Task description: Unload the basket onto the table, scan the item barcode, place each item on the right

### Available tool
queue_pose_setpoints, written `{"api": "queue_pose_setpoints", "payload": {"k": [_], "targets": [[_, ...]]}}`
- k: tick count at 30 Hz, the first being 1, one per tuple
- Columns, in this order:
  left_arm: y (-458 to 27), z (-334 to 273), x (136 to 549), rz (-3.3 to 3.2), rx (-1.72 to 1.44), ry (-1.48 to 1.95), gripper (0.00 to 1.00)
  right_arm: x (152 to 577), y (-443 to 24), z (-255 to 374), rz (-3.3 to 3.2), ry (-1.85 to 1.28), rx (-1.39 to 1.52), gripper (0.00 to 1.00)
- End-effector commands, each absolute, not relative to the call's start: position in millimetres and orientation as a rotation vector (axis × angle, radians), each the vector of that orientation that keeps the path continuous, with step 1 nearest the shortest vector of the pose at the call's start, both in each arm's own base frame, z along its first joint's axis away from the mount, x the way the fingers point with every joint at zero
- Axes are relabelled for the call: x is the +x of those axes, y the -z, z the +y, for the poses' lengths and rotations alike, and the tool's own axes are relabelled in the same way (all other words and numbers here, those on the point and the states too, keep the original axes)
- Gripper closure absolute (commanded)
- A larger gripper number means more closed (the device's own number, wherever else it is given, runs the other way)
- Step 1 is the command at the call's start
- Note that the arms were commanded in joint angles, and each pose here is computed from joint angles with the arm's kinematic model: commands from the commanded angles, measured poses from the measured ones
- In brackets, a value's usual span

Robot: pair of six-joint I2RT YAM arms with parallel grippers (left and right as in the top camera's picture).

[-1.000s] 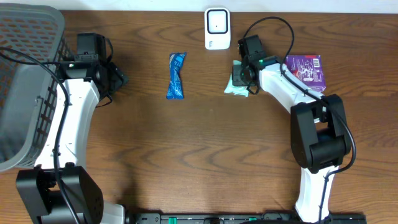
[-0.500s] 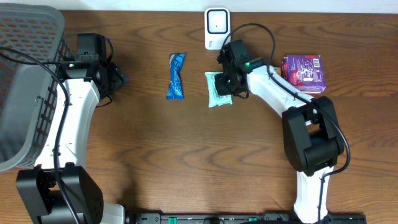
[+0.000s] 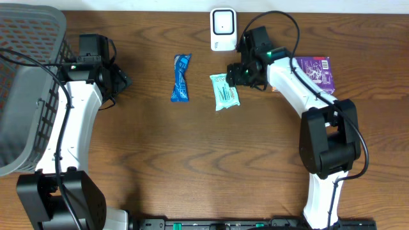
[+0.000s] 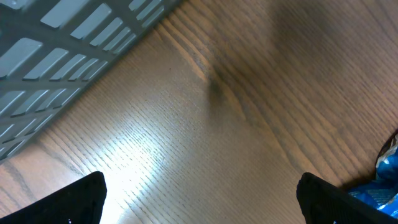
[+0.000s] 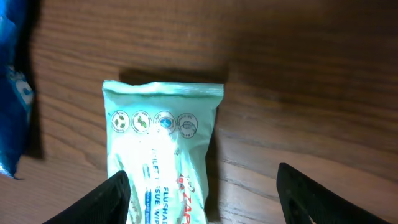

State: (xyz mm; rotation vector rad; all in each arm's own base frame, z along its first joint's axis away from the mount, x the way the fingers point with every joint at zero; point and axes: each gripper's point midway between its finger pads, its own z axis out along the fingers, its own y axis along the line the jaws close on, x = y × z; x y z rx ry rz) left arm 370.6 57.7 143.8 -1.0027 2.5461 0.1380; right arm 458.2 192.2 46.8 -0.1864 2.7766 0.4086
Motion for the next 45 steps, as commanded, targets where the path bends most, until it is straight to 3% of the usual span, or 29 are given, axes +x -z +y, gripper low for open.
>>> {"api": "queue_pose_setpoints", "payload": {"k": [1,17,19,21,22,28,36,41,45], "targets": [[-142.7,60.5,369.7,2.54,-1.023,-0.154,0.02,446.6,-28.0,200.0,2.804,-0.423,-0.182,0.31],[-143.0,60.6,370.6,2.536,-1.022,-0.152,0.02,426.8,12.9,204.9,2.812,-0.46,-0.049,0.57],[-143.0,60.6,370.6,2.536,-1.022,-0.152,0.02,425.1,17.0,204.3,2.809,-0.464,-0.039,0.73],[-143.0,60.6,370.6,2.536,-1.022,-0.152,0.02,425.6,16.6,204.0,2.808,-0.463,-0.039,0.95],[-143.0,60.6,370.6,2.536,-1.022,-0.152,0.02,427.4,15.2,202.9,2.804,-0.46,-0.036,0.99],[-143.0,60.6,370.6,2.536,-1.022,-0.152,0.02,456.0,-23.2,189.1,2.709,-0.371,-0.112,0.99],[-143.0,60.6,370.6,2.536,-1.022,-0.152,0.02,497.9,-105.6,129.4,2.46,0.386,-0.183,0.99],[-143.0,60.6,370.6,2.536,-1.022,-0.152,0.02,501.1,-119.4,121.8,2.339,0.699,-0.283,0.99],[-143.0,60.6,370.6,2.536,-1.022,-0.152,0.02,500.4,-102.8,117.4,2.316,0.853,-0.307,0.99]]}}
